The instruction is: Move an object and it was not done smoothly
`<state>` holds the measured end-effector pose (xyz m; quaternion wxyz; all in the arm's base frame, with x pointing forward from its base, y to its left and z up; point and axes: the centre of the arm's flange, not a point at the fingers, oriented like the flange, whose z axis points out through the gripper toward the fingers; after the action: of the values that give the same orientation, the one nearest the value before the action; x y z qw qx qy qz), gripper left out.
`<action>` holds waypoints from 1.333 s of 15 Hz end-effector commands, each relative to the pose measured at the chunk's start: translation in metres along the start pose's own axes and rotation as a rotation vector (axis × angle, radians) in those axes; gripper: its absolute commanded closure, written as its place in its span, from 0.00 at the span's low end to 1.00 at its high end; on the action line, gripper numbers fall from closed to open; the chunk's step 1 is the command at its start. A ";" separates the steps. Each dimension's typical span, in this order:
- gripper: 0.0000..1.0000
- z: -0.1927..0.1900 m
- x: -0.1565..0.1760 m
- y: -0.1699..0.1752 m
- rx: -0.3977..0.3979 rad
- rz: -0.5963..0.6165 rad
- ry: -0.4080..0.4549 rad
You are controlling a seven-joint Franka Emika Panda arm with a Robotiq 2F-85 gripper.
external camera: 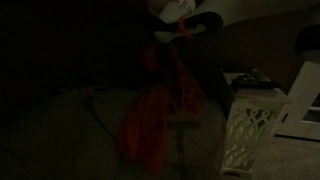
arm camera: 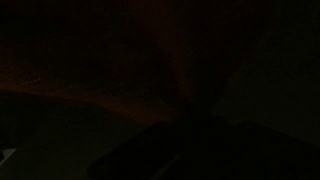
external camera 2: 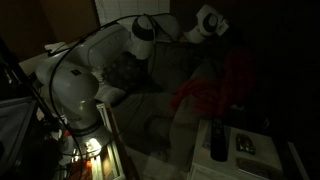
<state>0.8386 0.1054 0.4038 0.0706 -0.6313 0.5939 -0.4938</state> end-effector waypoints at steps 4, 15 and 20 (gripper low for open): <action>0.98 0.007 -0.045 0.030 -0.221 -0.171 -0.218; 0.14 -0.008 0.023 0.008 -0.317 -0.433 -0.215; 0.00 -0.004 0.086 -0.022 -0.295 -0.298 -0.114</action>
<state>0.8197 0.0583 0.4488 -0.0707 -0.7650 0.5337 -0.3534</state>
